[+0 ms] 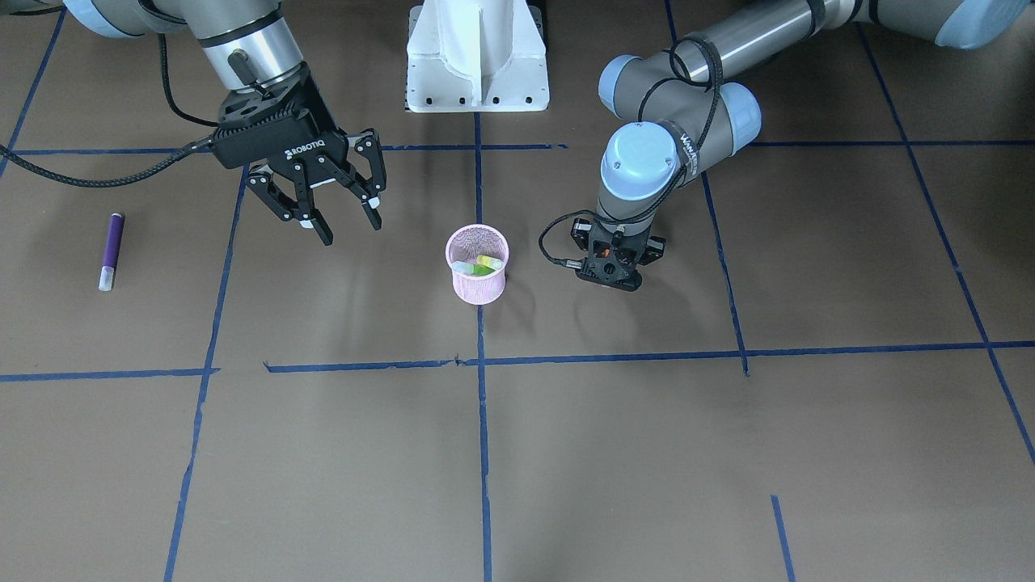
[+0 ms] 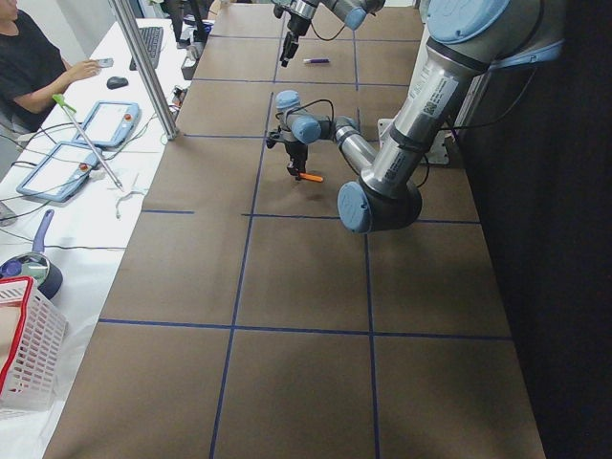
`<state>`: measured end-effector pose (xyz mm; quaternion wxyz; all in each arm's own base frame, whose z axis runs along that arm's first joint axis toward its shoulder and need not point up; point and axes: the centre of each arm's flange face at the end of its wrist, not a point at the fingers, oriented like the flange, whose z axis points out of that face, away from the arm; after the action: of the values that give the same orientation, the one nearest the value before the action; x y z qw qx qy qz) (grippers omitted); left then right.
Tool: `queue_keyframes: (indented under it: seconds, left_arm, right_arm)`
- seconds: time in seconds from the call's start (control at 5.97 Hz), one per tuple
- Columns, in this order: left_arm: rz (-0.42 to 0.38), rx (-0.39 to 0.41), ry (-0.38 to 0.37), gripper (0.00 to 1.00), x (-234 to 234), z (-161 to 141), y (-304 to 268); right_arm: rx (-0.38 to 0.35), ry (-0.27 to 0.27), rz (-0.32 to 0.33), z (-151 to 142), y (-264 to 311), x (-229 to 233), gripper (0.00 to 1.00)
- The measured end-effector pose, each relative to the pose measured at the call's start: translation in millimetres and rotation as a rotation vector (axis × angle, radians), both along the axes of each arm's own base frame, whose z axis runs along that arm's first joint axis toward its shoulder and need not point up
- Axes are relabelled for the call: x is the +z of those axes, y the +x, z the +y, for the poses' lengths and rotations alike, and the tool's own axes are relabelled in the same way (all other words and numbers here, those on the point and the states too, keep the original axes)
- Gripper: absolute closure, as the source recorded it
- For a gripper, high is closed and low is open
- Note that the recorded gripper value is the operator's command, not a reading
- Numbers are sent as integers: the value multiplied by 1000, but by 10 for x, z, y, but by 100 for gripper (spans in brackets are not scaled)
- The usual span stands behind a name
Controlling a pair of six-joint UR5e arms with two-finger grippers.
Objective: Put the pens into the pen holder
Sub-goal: 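Lower the left gripper onto the orange marker and grasp it while the right gripper withdraws, then carry the orange marker with the left gripper over the pink cup and release it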
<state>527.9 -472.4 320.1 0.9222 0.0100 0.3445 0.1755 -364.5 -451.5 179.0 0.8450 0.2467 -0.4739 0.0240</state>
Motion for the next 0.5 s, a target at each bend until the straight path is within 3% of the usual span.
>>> queue_keyframes:
  seconds: [0.17, 0.5]
  left_arm:
    - [1, 0, 0, 96, 1, 2, 0]
    - [0, 2, -1, 100, 5, 16, 5]
  right_arm:
    - [0, 0, 0, 0, 0, 0, 37]
    - [0, 0, 0, 0, 0, -2, 37]
